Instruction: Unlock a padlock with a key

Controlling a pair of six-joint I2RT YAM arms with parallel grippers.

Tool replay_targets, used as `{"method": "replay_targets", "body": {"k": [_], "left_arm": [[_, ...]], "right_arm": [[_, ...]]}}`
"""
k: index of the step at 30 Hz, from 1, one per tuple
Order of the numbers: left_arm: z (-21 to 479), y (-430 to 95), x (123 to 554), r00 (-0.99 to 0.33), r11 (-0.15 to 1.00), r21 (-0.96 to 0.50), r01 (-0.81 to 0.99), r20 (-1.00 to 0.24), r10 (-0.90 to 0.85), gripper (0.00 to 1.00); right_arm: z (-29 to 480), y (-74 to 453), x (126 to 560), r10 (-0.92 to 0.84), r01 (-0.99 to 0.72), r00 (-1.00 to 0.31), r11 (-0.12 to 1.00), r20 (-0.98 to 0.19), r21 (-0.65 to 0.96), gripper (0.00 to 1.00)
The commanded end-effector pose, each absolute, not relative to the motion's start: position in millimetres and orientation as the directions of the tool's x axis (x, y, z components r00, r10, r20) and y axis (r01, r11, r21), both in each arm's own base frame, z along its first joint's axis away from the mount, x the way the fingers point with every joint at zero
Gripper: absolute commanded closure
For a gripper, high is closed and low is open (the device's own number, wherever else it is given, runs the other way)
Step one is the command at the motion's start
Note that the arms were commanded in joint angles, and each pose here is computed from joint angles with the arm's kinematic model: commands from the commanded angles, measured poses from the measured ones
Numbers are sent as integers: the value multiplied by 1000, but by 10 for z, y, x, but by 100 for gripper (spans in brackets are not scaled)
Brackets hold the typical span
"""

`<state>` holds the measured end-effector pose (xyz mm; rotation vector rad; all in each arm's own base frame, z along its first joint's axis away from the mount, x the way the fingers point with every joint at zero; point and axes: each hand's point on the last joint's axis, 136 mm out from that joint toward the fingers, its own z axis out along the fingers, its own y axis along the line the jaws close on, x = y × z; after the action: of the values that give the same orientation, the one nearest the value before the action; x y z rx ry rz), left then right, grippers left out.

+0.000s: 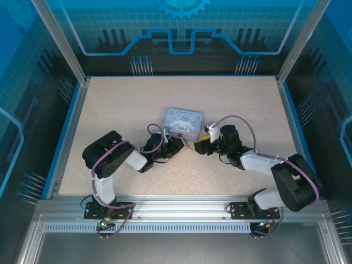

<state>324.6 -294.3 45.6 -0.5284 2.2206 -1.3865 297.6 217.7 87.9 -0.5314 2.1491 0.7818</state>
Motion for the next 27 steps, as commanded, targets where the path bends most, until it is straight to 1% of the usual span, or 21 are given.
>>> {"method": "replay_targets", "body": {"k": [1,4,10,14,18,21,27], "left_arm": [[187,-2774,3167,-808,486,-854,-185,-149,-570,99],[186,-2682,3123,-804,559,-804,-203,-189,-564,99],[309,-2454,3068,-794,710,-670,-218,-302,-528,100],[353,-2328,3049,-796,796,-563,-222,-367,-482,100],[374,-2226,3071,-794,857,-459,-234,-418,-441,99],[394,-2209,3096,-796,891,-395,-225,-454,-402,96],[379,-2255,3146,-816,944,-258,-206,-487,-311,93]], "right_arm": [[861,2029,3058,-93,-508,-654,789,-751,345,43],[863,1961,3111,-82,-458,-677,825,-731,331,43],[1073,2068,3284,-75,-457,-682,820,-728,344,38],[1067,2091,3467,-96,-394,-728,869,-679,300,38],[1041,2180,3677,-134,-343,-759,914,-637,215,37],[926,2223,3770,-137,-307,-791,932,-596,193,36],[784,2324,3815,-184,-304,-819,943,-543,139,36]]}}
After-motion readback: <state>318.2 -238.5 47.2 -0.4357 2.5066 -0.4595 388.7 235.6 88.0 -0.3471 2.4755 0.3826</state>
